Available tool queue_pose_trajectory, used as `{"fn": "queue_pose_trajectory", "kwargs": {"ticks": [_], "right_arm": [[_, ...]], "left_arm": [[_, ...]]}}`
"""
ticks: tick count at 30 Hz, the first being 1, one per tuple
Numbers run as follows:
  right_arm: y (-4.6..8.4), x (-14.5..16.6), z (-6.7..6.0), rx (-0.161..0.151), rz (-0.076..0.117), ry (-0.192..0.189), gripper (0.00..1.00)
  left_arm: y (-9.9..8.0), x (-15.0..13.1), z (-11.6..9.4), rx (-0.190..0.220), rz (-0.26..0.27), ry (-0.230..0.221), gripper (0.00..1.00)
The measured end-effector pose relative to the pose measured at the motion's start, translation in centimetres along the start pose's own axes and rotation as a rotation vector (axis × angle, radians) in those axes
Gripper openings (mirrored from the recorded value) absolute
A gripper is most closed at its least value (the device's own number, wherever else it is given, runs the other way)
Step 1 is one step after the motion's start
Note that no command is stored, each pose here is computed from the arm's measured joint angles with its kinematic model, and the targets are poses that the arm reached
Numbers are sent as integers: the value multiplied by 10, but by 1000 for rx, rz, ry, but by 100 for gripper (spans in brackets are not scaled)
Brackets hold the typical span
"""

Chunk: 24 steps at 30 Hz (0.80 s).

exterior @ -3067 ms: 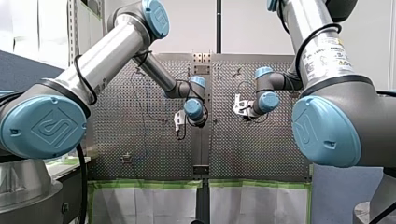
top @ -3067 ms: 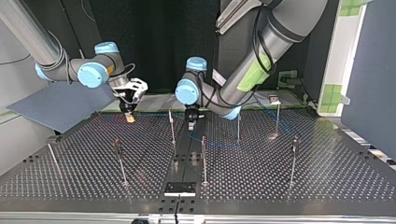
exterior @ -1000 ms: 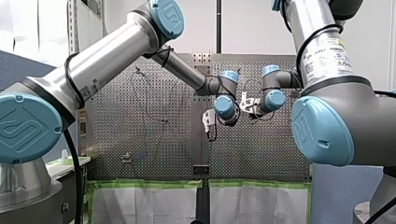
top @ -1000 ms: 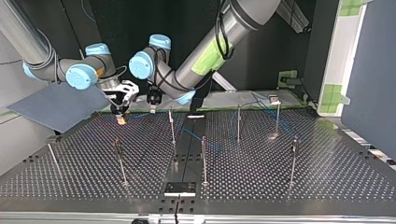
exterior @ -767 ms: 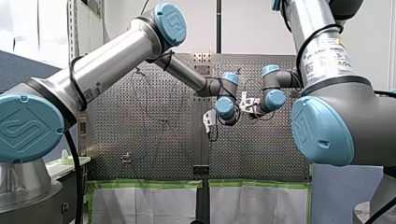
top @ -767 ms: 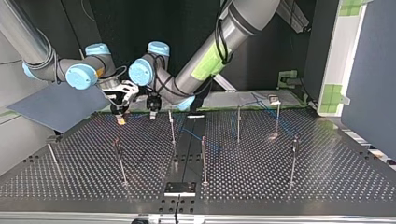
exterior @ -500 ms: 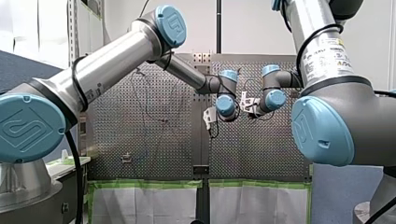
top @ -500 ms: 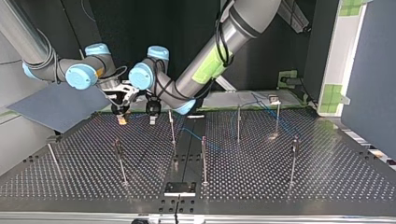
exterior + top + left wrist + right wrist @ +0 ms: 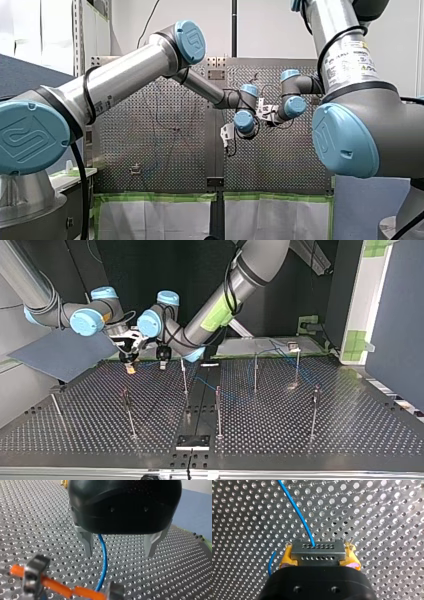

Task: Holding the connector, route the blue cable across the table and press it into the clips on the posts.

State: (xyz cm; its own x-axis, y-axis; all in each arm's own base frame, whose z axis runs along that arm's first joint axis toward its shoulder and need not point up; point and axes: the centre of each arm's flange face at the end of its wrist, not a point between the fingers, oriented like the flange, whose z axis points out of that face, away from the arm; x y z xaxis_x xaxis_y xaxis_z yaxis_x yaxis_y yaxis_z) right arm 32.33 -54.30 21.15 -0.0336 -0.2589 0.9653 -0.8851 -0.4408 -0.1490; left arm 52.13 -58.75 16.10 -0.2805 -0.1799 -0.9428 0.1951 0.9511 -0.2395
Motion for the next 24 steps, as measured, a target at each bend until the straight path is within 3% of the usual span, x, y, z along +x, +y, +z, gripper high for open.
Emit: {"fn": "queue_pose_trajectory", "kwargs": {"ticks": [1, 2, 3, 5, 6, 7, 9, 10, 11, 24], "right_arm": [[0, 0, 0, 0, 0, 0, 0], [0, 0, 0, 0, 0, 0, 0], [0, 0, 0, 0, 0, 0, 0], [0, 0, 0, 0, 0, 0, 0], [0, 0, 0, 1, 0, 0, 0], [0, 0, 0, 1, 0, 0, 0], [0, 0, 0, 1, 0, 0, 0], [0, 0, 0, 1, 0, 0, 0], [0, 0, 0, 1, 0, 0, 0], [-2, 11, -2, 4, -8, 7, 0]], "left_arm": [[-1, 0, 0, 1, 1, 0, 100], [-2, 0, -1, 1, 3, 1, 86], [-2, 1, -2, 1, 5, 1, 86], [-3, 1, -2, 2, 10, 0, 47], [-4, 1, -3, 2, 12, 0, 47], [-4, 1, -3, 3, 13, 0, 34], [-4, 1, -3, 1, 13, 0, 29], [-4, 1, -3, 0, 13, 0, 7], [-3, 1, -3, -2, 12, -1, 0], [0, -5, -1, -26, 8, -7, 0]]}}
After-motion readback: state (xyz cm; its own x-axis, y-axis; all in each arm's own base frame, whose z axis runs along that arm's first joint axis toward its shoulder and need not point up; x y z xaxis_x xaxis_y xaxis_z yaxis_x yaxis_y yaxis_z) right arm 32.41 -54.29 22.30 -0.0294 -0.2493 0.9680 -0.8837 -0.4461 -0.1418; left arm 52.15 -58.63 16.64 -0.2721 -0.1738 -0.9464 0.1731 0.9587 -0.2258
